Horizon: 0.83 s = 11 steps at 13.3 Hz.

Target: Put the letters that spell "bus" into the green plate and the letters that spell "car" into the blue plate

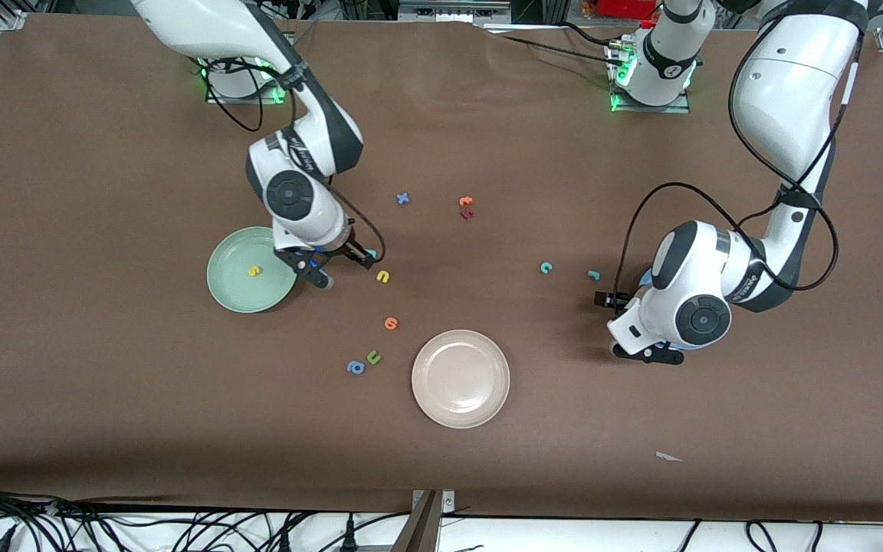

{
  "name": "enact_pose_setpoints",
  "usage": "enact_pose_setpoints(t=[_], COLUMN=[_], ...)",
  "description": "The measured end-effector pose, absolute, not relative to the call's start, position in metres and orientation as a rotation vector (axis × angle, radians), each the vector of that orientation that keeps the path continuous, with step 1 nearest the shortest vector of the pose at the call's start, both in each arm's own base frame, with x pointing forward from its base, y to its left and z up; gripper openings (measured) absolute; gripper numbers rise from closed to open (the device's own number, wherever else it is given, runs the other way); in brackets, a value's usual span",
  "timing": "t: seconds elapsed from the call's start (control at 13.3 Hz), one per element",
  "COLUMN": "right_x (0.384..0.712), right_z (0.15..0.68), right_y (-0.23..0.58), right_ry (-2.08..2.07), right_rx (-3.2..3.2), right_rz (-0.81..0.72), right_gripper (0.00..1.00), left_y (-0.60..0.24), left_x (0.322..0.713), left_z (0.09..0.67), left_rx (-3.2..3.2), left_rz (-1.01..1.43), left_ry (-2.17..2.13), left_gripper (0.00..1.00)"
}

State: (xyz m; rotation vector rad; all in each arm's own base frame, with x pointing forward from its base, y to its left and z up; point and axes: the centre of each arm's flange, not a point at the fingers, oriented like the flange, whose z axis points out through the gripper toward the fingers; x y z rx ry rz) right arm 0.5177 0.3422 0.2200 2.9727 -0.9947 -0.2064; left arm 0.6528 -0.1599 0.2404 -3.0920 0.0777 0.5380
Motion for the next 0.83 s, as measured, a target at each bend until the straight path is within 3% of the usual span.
enact_pose_setpoints(t=[0.53, 0.83], right_x=[0.508, 0.505], right_z=[0.177, 0.174], right_y=[0.352, 0.356], right_ry=[-1.001, -0.993], right_rx=[2.943, 2.943], right_rz=[-0.162, -0.158], right_gripper=[0.65, 0.62], left_y=[-0.149, -0.151], left_x=[0.577, 0.546], left_z=[0.211, 0.18], left_rx=[-3.151, -3.147], left_rz=[0.151, 0.107], left_ry=[-0.419, -0.58], left_gripper=[1.0, 0.97])
